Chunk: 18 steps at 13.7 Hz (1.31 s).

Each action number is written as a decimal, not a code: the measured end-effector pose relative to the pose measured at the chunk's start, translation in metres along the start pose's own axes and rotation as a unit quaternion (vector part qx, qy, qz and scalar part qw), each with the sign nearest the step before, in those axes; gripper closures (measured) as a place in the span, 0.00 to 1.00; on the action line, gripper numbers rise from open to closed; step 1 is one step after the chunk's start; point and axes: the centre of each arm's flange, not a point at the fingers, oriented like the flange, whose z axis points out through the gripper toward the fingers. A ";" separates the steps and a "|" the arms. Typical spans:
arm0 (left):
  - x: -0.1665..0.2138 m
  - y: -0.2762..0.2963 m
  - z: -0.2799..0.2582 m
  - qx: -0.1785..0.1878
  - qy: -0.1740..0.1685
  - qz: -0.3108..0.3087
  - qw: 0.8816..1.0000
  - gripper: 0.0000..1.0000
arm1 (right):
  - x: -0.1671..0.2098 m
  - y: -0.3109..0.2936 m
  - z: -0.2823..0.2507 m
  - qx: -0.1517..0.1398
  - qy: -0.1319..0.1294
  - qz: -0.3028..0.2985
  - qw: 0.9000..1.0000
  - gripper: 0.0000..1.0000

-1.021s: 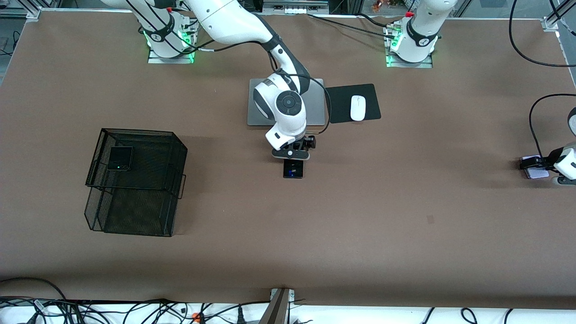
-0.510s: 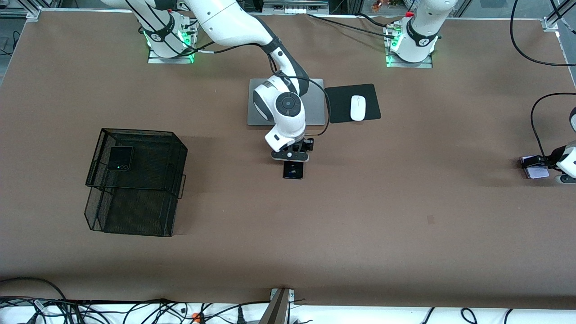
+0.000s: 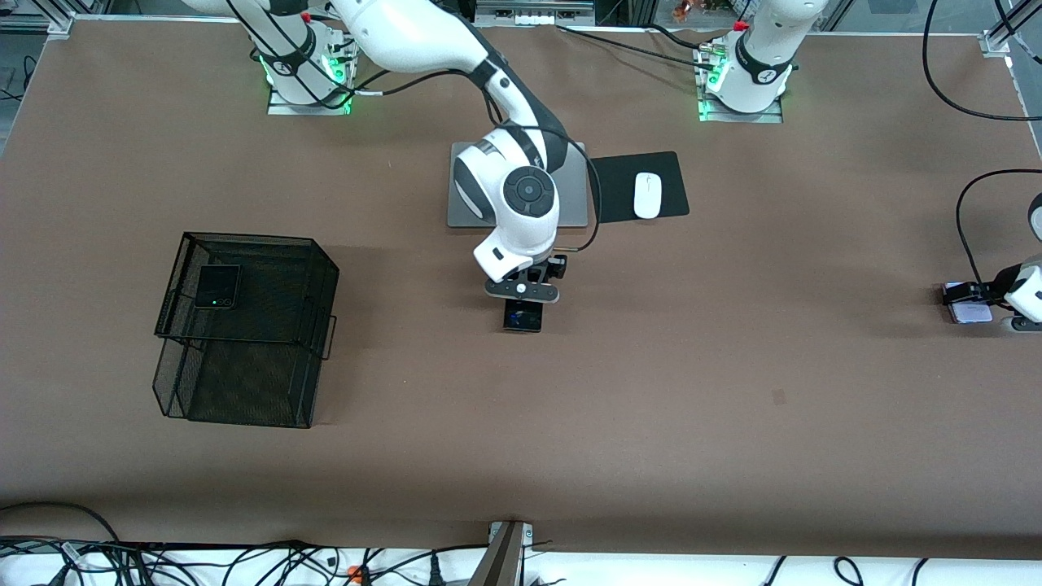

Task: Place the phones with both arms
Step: 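Carry the black phone to the basket while the left gripper brings the white phone, then release the black phone into the basket while the left gripper sets down the white phone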

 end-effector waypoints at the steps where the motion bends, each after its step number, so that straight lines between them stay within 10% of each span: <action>1: 0.001 0.001 -0.001 0.000 0.001 0.001 1.000 0.15 | 0.012 0.012 -0.027 -0.006 -0.006 -0.011 1.000 0.20; 8: 0.067 0.086 -0.102 0.027 -0.062 0.071 0.995 0.15 | 0.112 0.277 -0.121 -0.043 -0.053 -0.068 0.995 0.20; 13: 0.125 0.298 -0.143 -0.002 -0.083 0.137 0.987 0.15 | 0.095 0.466 -0.103 0.018 -0.079 -0.082 0.993 0.20; 18: 0.107 0.566 -0.099 -0.056 -0.130 0.111 0.984 0.15 | 0.073 0.472 -0.041 0.011 -0.083 -0.082 0.993 0.20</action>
